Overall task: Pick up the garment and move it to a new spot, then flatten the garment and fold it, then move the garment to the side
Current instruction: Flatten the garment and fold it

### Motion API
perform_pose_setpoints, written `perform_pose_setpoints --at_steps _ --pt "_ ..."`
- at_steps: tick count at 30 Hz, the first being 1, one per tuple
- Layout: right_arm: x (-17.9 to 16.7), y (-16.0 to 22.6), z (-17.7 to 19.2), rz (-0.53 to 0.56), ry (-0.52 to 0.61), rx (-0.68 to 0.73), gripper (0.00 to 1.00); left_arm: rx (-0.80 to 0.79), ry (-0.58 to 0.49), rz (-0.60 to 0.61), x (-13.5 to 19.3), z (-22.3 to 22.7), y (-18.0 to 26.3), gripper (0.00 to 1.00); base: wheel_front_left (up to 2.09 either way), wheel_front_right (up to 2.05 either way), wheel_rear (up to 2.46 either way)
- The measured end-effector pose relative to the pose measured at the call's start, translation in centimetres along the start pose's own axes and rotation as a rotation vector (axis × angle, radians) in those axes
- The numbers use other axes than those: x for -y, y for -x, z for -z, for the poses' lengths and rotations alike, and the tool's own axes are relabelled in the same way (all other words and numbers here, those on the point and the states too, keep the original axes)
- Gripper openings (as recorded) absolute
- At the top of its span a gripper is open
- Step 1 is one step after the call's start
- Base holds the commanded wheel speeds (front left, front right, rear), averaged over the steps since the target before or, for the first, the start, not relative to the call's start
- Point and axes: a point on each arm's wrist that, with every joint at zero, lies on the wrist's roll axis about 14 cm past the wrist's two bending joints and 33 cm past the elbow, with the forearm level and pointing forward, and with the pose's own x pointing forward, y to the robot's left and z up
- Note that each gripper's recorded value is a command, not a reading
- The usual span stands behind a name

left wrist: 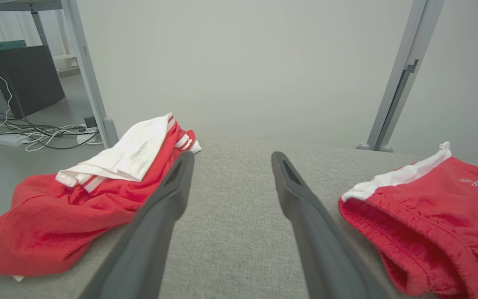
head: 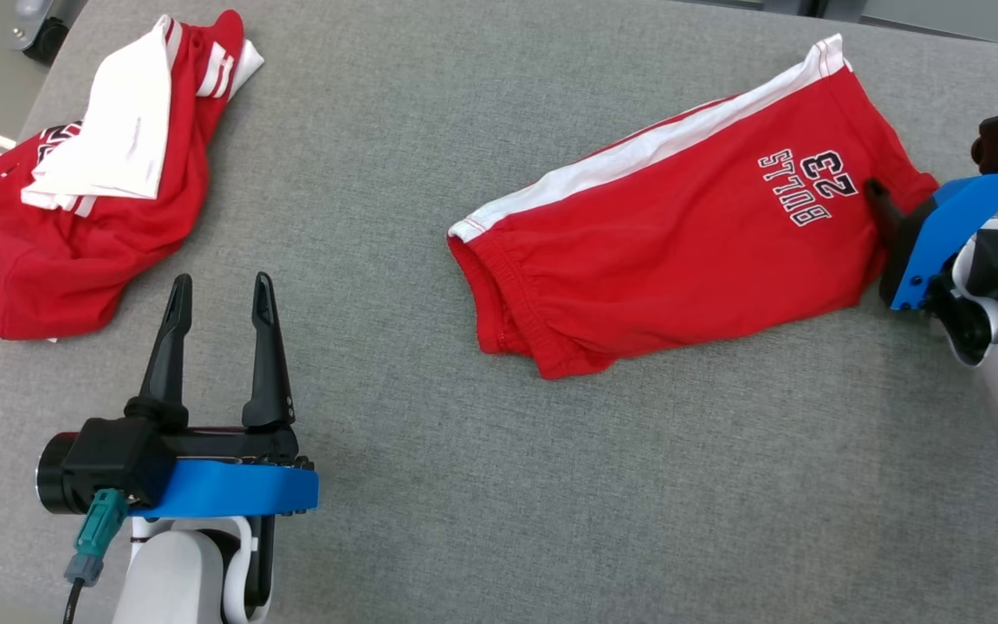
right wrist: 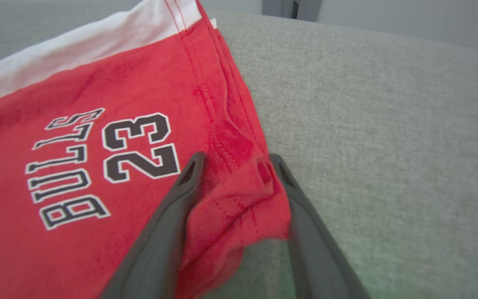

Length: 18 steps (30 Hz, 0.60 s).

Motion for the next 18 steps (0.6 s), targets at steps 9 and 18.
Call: perform_pose_setpoints --at_steps 9,18 --pt "-0.3 2.3 0.0 -0.016 -0.065 0.086 0.00 0.013 0.008 0.049 1.7 -0.3 -0.4 1.00 0.00 0.00 0.00" --pt "2.1 7.7 1.0 0.022 -0.166 0.234 0.00 0.044 0.008 0.127 4.1 -1.2 -0.4 1.00 0.00 0.00 0.00"
